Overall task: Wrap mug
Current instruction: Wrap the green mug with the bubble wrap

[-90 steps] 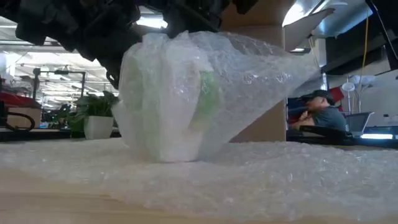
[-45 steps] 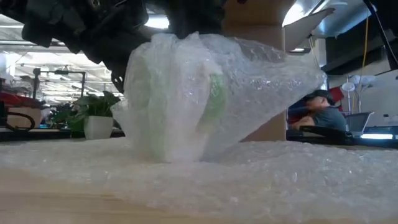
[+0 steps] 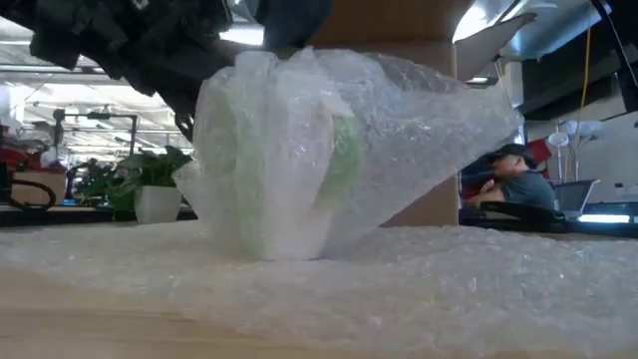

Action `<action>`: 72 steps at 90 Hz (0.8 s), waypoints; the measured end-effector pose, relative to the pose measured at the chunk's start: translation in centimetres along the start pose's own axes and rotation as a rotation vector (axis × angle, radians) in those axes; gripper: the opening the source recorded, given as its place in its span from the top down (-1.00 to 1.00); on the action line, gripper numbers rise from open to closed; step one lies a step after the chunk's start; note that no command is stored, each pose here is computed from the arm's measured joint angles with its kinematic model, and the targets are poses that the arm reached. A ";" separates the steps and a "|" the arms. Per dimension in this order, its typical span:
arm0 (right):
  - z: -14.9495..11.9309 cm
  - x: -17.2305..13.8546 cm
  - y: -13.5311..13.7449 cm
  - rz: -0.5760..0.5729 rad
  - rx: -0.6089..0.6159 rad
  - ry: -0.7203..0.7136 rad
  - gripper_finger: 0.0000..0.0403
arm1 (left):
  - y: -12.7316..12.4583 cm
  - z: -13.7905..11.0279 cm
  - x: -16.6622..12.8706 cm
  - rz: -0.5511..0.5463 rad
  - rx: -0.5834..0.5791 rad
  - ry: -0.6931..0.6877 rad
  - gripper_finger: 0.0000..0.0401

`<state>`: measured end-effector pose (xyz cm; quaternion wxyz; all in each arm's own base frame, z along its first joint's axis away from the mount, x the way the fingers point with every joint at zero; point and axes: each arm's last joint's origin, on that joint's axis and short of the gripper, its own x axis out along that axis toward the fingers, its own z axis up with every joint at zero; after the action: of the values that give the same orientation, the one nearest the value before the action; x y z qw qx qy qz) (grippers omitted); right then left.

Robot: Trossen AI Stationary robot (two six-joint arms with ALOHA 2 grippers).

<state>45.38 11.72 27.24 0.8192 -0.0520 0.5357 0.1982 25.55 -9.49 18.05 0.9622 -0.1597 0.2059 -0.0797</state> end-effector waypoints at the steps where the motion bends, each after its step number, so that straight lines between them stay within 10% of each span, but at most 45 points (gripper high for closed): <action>1: 0.0 0.0 0.0 -0.002 0.001 -0.001 1.00 | 0.0 0.1 -0.1 0.005 0.001 0.001 1.00; 47: -1.1 4.9 -0.4 0.018 0.019 0.080 1.00 | 1.4 -0.1 -5.2 0.351 0.017 0.169 1.00; 72: -1.7 6.3 -0.5 0.049 0.038 0.075 1.00 | 4.3 -4.1 -5.5 0.416 -0.066 0.199 1.00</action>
<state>46.31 12.41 20.83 0.7943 -0.0304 0.5707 0.2060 19.22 -5.35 15.10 0.9270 -0.1367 0.3310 0.1115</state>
